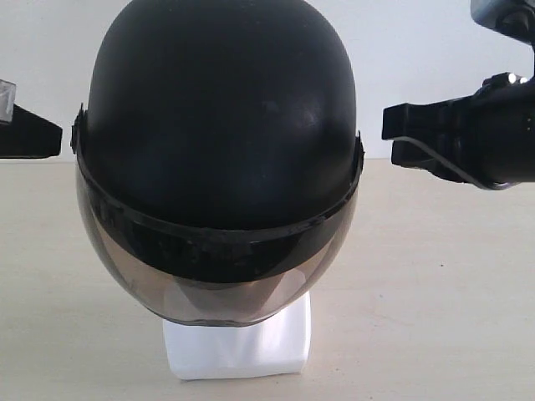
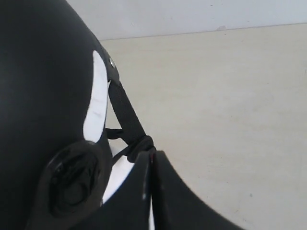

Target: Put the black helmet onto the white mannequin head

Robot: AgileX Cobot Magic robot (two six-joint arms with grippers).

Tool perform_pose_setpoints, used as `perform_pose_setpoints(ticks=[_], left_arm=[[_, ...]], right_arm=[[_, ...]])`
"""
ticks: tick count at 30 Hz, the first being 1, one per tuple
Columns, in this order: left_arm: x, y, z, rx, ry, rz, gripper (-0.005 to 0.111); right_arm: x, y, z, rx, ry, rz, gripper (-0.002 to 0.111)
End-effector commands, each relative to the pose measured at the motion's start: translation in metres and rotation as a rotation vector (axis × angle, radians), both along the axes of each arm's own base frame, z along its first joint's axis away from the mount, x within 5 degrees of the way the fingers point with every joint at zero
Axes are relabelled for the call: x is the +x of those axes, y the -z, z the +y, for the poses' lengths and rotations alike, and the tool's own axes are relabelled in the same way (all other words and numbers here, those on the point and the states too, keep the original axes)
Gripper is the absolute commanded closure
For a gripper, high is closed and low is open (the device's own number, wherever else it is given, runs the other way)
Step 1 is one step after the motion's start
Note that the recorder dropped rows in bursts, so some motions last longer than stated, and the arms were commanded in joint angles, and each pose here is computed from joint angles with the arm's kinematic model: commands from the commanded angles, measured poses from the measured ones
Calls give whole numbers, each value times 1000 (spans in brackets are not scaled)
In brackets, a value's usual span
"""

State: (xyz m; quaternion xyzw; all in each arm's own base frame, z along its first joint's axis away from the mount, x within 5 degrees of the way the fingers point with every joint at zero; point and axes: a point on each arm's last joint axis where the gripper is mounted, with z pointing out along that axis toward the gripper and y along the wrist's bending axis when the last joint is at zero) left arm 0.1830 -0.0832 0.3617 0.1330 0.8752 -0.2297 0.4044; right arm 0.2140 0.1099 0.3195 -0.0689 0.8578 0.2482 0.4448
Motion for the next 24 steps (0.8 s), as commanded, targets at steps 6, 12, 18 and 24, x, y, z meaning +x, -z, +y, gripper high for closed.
perform_pose_setpoints(ticks=[6, 12, 18, 24], left_arm=[[-39, -15, 7, 21, 80, -28, 102], [-53, -19, 10, 22, 99, -37, 102], [-47, -5, 9, 15, 83, 1, 102], [-25, 10, 6, -1, 20, -12, 102]], right_arm=[[-26, -17, -8, -89, -98, -66, 108], [-42, -20, -12, -111, -144, -30, 108], [-38, -7, -13, -84, -100, -36, 108], [-34, 6, -13, -5, -31, -34, 108]])
